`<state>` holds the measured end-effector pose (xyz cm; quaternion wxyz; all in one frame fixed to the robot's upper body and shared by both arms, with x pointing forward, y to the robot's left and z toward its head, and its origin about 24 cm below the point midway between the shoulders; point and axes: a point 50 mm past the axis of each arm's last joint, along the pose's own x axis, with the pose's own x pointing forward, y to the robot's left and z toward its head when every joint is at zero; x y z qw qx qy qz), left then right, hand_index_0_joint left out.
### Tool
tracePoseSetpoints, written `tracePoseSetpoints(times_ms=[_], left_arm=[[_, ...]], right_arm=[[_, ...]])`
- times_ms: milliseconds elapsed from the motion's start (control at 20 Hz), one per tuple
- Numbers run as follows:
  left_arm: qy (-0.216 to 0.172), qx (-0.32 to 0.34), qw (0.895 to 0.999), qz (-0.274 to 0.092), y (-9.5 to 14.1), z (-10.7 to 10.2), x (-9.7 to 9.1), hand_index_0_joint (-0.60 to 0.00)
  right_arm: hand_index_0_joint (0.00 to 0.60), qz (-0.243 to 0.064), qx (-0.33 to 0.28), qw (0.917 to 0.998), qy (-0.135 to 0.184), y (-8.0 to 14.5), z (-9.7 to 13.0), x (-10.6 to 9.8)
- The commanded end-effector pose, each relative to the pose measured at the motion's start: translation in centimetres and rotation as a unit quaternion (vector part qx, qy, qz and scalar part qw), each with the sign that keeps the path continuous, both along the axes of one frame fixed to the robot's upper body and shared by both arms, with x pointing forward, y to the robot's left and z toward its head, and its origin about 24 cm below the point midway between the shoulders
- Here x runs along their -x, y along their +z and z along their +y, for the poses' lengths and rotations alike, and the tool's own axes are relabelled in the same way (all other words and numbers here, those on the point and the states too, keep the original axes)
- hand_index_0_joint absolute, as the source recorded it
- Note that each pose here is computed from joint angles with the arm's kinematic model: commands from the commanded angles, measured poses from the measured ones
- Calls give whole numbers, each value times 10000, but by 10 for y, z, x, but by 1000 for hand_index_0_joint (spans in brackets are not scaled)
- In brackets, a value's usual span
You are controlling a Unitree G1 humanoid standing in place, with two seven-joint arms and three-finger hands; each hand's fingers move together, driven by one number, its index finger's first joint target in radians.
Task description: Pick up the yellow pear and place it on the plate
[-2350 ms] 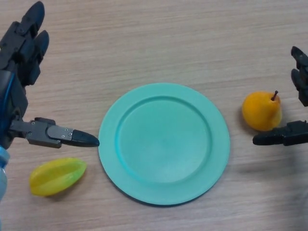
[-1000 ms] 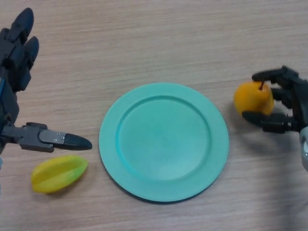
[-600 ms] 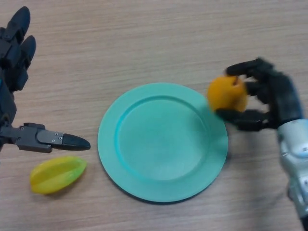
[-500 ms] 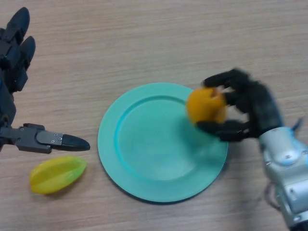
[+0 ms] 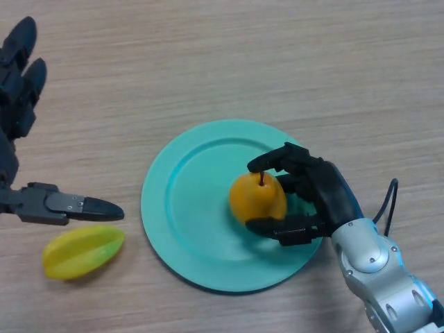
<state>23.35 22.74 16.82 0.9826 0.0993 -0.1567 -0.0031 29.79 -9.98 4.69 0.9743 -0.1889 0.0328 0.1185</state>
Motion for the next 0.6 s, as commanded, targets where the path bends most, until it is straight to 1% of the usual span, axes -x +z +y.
tracePoseSetpoints(times_ms=[50, 100, 150, 200, 250, 300, 350, 400, 450, 500, 600], left_arm=[[207, -329, 9941, -1013, 34, 11, 13, 0], [212, -350, 9939, -1022, 34, 11, 13, 0], [214, -367, 9938, -1030, 34, 11, 13, 0], [220, -399, 9935, -1043, 34, 10, 14, 0], [231, -414, 9933, -1058, 34, 11, 14, 0], [223, -403, 9934, -1046, 34, 10, 14, 0], [200, -407, 9937, -1027, 33, 10, 14, 0], [146, -412, 9939, -1011, 32, 8, 14, 0], [104, -409, 9942, -990, 32, 7, 14, 0], [50, -400, 9943, -984, 34, 6, 14, 0], [-13, -437, 9942, -986, 35, 4, 15, 0]], right_arm=[[550, -601, 48, 9981, 158, 25, 2, -6], [401, -592, 68, 9980, 190, 26, 3, -6], [301, -594, 83, 9979, 228, 27, 3, -6], [151, -613, 95, 9976, 311, 29, 4, -5], [51, -655, 12, 9971, 375, 35, 5, -5], [0, -740, -172, 9963, 397, 45, 5, -4], [0, -783, -358, 9955, 384, 53, 4, -2], [0, -787, -670, 9939, 390, 65, 1, 3], [0, -831, -811, 9924, 407, 73, 0, 5], [0, -953, -1019, 9892, 438, 85, -3, 8], [0, -1117, -1288, 9843, 447, 102, -12, 15]])
